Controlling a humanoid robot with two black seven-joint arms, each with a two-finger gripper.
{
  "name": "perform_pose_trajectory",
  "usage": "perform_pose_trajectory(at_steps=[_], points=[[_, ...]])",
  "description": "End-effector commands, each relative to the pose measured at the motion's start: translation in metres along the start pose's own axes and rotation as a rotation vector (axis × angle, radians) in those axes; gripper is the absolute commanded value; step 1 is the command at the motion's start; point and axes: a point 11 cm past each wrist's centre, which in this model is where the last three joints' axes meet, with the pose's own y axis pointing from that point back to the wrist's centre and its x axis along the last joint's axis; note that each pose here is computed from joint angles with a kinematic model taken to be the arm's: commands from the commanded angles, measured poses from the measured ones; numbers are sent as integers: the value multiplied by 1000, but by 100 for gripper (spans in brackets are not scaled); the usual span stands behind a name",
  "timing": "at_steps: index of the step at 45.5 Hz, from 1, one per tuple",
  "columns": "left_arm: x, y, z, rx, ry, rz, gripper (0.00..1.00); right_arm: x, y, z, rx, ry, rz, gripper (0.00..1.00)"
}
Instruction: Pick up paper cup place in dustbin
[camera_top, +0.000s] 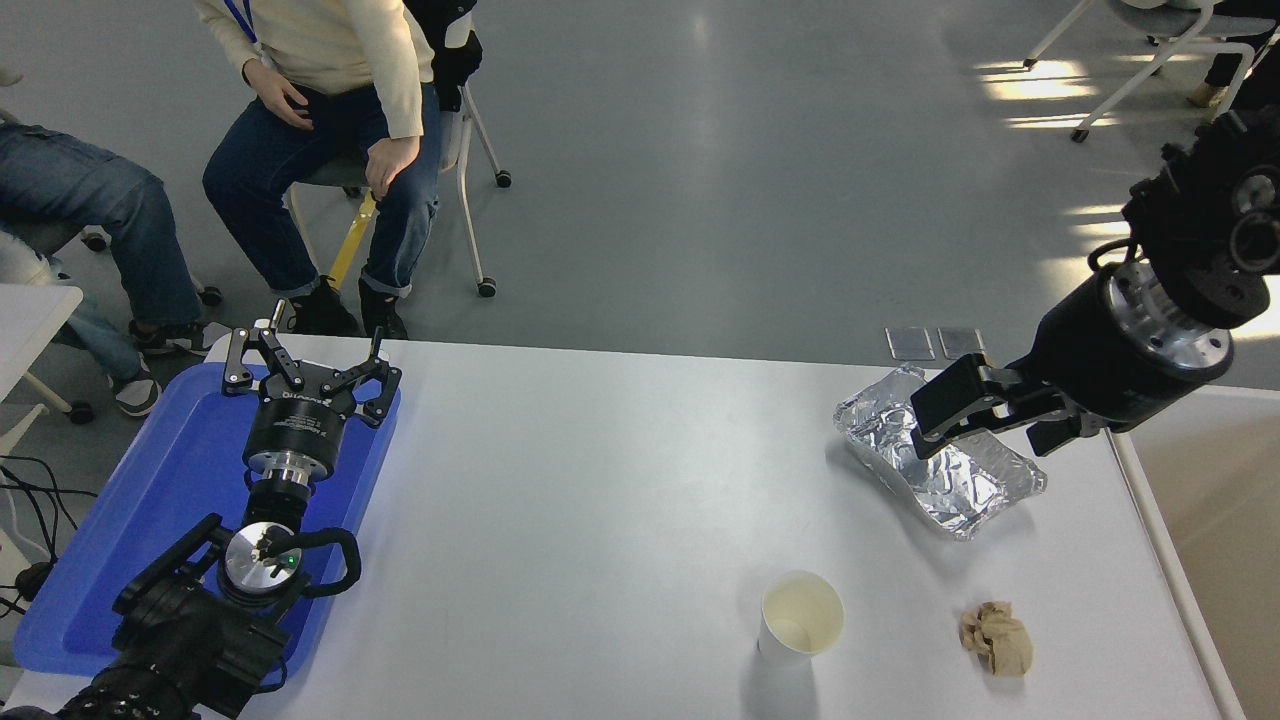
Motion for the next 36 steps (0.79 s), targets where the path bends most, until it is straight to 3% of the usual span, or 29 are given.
perform_pose_trajectory(at_steps=[1, 36], points=[[0, 0, 0, 0, 0, 0, 100, 1, 10, -9, -18, -7, 3, 100], [0, 0, 0, 0, 0, -1, 100, -2, 20, -26, 47, -49, -42, 100]])
